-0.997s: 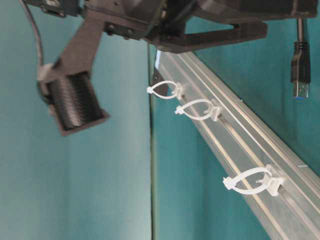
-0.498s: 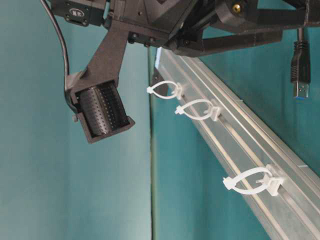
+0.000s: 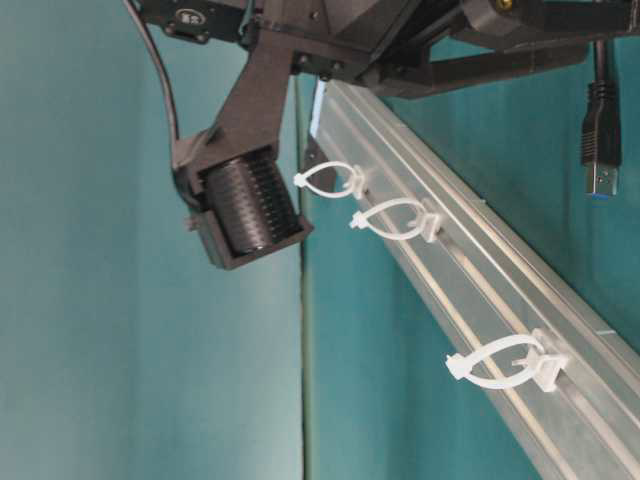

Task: Pass the USB cable through three rings with both arms.
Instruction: 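Move the right gripper to the USB plug and grasp the cable, then lift the cable with the right gripper toward the rail's far end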

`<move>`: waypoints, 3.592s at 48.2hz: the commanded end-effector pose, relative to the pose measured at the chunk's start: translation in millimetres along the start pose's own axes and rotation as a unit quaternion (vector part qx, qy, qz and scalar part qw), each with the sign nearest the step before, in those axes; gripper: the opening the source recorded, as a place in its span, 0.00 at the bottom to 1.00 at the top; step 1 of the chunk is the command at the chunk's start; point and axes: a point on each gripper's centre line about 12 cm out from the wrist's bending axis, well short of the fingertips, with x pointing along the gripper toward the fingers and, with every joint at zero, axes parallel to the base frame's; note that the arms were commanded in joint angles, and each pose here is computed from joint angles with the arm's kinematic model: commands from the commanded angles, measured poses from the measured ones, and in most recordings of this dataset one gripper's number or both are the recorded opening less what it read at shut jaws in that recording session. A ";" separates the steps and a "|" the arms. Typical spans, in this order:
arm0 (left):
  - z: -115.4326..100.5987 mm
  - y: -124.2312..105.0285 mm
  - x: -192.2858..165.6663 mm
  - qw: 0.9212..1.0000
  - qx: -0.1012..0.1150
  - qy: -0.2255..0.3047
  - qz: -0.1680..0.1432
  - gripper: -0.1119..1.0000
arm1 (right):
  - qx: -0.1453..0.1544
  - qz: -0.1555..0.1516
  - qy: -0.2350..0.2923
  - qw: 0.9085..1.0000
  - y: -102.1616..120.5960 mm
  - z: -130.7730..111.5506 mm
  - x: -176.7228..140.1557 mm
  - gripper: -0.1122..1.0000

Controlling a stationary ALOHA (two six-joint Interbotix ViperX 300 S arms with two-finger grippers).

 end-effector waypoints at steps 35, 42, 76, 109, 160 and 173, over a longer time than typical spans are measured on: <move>9.0 -1.6 -0.3 1.000 0.002 -0.020 -0.003 0.10 | 0.009 -0.003 0.010 1.000 -4.2 -1.9 7.4 0.18; 8.3 -1.5 -0.3 1.000 0.002 -0.019 -0.003 0.09 | 0.008 -0.003 0.010 1.000 -4.2 -1.9 7.4 0.18; 9.7 -1.6 -1.8 1.000 -0.003 -0.022 -0.003 0.10 | -0.012 0.004 -0.018 1.000 -19.0 20.4 -95.8 0.18; 21.0 -2.6 -11.7 0.999 -0.017 -0.046 -0.006 0.09 | -0.054 -0.024 -0.003 0.998 -112.9 -8.0 -187.0 0.18; 34.0 -4.5 -23.5 0.997 -0.036 -0.073 -0.011 0.10 | -0.087 -0.123 -0.038 0.988 -284.8 -48.1 -246.7 0.18; 40.8 -3.3 -31.9 0.992 -0.083 -0.089 -0.014 0.10 | -0.173 -0.147 -0.037 0.973 -311.1 -49.3 -213.7 0.18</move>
